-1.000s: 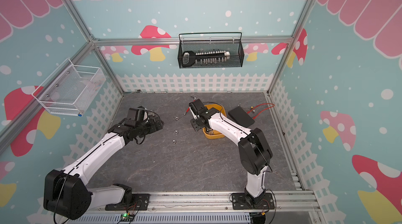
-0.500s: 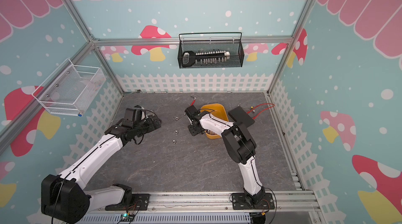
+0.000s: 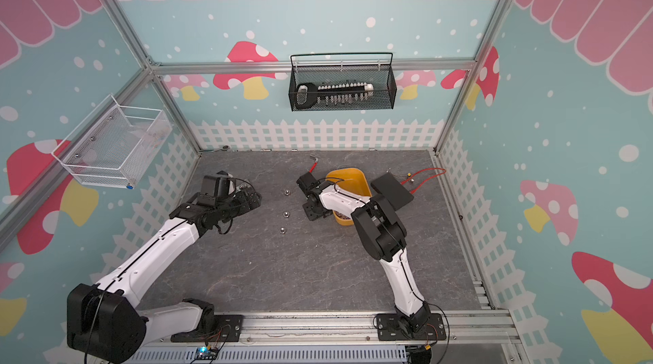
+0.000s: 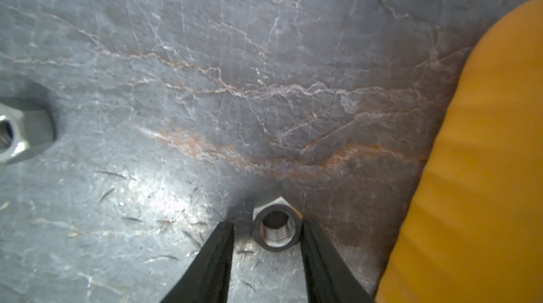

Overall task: Put the nuts on the desktop into the storage box
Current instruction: Pick up the nut from the center of the board, then place the nut in the storage box.

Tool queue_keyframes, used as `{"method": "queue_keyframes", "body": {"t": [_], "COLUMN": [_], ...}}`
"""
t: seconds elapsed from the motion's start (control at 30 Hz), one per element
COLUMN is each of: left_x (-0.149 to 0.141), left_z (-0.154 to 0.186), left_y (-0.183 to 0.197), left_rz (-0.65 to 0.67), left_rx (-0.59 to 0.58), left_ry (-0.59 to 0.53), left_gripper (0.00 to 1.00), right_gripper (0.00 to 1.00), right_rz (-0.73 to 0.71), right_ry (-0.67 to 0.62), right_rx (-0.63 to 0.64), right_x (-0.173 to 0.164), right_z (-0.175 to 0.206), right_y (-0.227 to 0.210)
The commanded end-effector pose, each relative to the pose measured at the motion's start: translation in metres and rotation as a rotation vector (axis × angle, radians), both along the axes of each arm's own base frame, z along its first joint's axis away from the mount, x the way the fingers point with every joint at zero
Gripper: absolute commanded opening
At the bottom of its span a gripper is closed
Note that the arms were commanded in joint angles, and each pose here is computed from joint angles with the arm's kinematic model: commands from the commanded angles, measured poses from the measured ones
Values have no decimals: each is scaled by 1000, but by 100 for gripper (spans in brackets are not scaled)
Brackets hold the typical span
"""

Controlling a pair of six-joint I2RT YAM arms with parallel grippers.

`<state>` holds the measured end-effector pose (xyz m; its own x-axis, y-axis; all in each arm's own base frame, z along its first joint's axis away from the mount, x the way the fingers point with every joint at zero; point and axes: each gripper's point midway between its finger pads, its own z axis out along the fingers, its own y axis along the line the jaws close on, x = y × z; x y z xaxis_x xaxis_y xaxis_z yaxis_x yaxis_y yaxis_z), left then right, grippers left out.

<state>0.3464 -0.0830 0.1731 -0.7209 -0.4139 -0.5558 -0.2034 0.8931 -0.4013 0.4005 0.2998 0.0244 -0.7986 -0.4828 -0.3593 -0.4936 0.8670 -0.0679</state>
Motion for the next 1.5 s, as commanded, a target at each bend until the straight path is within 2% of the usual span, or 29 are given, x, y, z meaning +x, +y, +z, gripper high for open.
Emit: {"method": "queue_keyframes", "body": {"t": [0.0, 0.2, 0.43, 0.5, 0.57, 0.73, 0.97, 1.13, 1.3, 1.47], "left_x": [2, 1, 1, 1, 1, 1, 1, 1, -3, -4], "left_z": [2, 0, -1, -2, -2, -1, 2, 6, 3, -4], "left_y": [4, 4, 3, 3, 3, 2, -1, -10, -23, -34], "left_rz": [12, 7, 1, 0, -1, -3, -13, -52, -92, -115], "left_rx": [11, 13, 11, 11, 10, 5, -7, -38, -51, -43], "left_ry": [-12, -9, -5, -3, -1, -4, -11, -21, -16, 3], "left_gripper": [99, 99, 99, 99, 99, 99, 99, 99, 99, 99], "right_gripper": [44, 43, 36, 29, 18, 0, 0, 0, 2, 35], "right_rz": [-15, -14, -17, -20, -20, -21, -52, -109, -207, -253], "right_ry": [28, 42, 52, 50, 47, 19, -150, -255, -233, -180], "right_rx": [-41, -41, -51, -53, -52, -23, 31, 44, 16, -14], "right_x": [-1, 0, -4, -4, -5, -1, 6, 9, 23, 35], "right_z": [-19, -28, -31, -29, -28, -9, 76, 127, 119, 89], "right_y": [-4, -1, -5, -6, -6, -3, -13, -45, -98, -125]}}
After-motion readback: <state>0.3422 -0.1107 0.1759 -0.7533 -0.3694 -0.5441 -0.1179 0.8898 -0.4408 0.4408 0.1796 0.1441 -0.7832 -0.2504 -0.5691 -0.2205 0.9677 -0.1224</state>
